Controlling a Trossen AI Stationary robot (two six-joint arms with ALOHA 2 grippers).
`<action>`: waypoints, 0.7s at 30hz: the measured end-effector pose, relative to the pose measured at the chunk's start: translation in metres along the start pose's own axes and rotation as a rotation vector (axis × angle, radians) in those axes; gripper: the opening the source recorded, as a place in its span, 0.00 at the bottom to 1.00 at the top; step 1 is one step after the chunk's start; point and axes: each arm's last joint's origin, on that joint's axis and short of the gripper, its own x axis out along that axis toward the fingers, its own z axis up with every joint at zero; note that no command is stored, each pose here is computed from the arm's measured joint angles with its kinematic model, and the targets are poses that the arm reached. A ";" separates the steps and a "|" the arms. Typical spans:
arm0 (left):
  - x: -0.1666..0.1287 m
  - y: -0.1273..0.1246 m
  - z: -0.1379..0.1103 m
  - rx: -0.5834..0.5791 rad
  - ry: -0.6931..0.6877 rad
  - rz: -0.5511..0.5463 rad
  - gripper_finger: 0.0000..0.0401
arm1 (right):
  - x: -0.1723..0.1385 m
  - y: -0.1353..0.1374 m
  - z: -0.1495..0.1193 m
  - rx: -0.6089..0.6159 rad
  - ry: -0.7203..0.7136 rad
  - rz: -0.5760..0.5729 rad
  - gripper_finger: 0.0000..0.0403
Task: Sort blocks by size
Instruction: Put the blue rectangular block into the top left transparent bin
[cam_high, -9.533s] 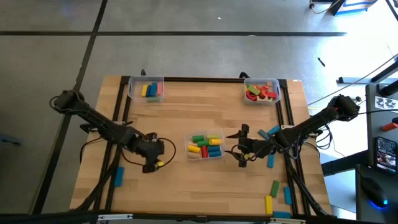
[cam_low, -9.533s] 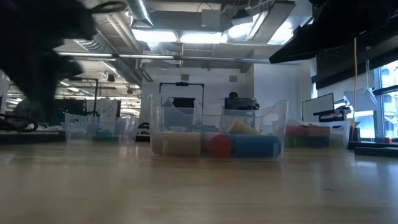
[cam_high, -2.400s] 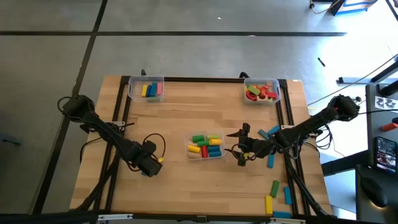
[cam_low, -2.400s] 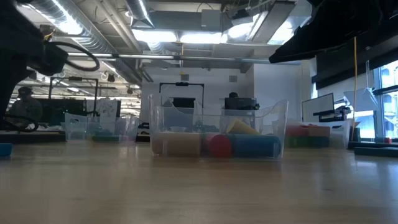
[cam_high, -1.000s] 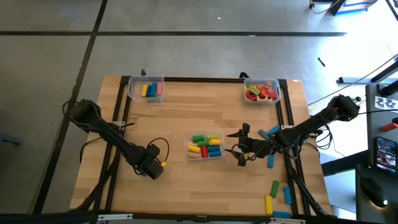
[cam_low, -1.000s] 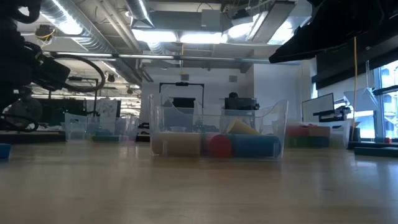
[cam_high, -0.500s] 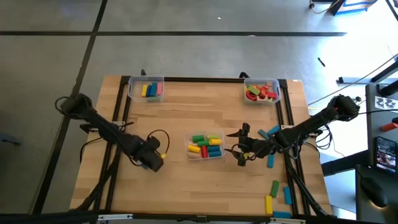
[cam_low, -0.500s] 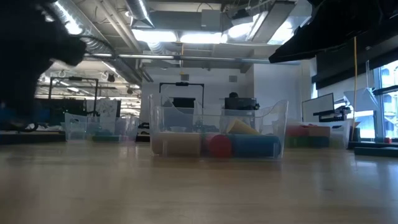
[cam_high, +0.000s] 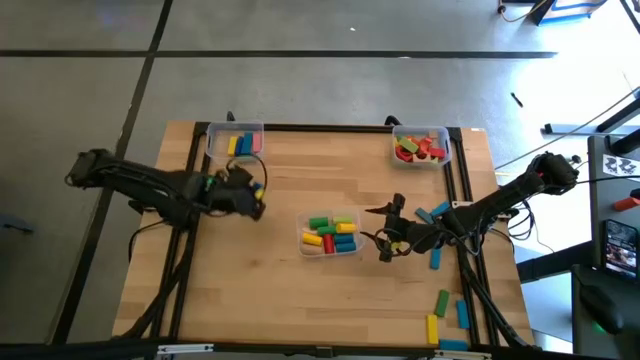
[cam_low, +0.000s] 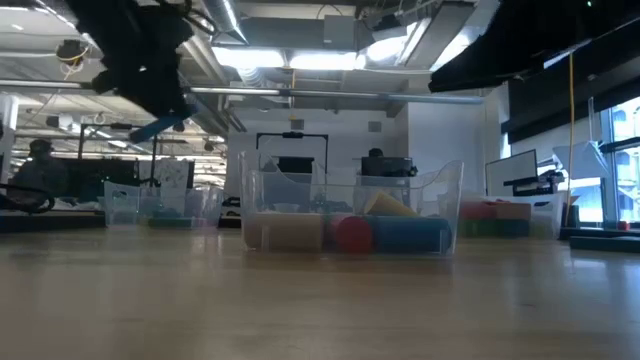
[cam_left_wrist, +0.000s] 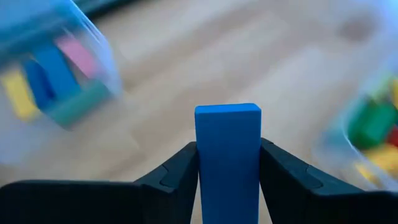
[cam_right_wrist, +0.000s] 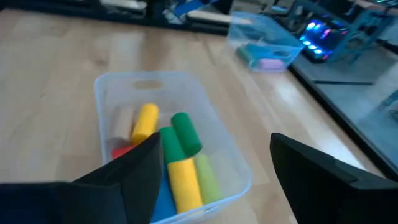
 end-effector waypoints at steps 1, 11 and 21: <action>0.001 0.005 0.006 -0.001 -0.025 0.020 0.36 | 0.000 0.000 0.000 0.003 -0.005 -0.012 0.71; 0.029 0.052 0.054 0.018 -0.142 0.274 0.35 | -0.001 -0.007 0.002 0.011 -0.041 -0.248 0.71; 0.065 0.100 0.078 -0.074 -0.164 0.488 0.36 | -0.001 -0.008 0.002 0.011 -0.043 -0.270 0.71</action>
